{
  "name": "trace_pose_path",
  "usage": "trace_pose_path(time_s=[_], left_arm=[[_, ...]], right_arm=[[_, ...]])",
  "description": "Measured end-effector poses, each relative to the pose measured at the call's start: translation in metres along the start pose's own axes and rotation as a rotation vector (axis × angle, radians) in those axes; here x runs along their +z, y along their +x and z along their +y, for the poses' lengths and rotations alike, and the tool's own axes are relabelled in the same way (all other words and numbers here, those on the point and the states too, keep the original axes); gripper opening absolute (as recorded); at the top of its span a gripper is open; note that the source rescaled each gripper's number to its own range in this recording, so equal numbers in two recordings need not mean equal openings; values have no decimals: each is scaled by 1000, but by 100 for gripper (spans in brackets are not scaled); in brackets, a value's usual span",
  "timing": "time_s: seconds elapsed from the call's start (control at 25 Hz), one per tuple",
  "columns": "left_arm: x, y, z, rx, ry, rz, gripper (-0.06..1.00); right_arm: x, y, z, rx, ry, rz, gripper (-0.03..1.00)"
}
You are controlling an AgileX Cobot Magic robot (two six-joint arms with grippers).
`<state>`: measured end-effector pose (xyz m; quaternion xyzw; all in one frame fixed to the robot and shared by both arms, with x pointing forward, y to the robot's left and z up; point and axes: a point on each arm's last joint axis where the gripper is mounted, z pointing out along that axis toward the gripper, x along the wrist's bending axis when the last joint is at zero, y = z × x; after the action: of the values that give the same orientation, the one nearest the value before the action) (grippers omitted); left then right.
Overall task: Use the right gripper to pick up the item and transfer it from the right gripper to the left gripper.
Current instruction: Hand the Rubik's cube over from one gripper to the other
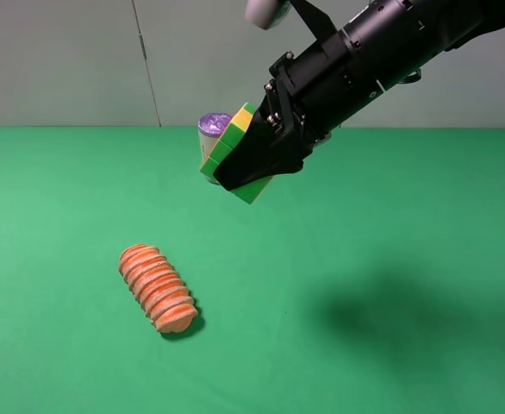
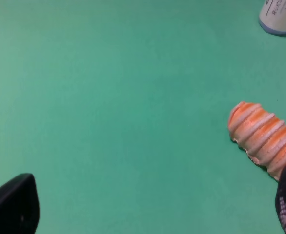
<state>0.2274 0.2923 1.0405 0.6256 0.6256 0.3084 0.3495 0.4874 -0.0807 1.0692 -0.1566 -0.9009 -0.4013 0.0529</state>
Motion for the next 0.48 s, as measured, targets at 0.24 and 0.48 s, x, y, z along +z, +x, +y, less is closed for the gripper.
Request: trace_pose_path(time_s=[0.24,0.48], left_arm=[[0,0,0,0,0,0,91],[0,0,0,0,0,0,91]], right_arm=[[0,2,0,-25,-2,19,2],[0,2,1,-41,-6,26,2]])
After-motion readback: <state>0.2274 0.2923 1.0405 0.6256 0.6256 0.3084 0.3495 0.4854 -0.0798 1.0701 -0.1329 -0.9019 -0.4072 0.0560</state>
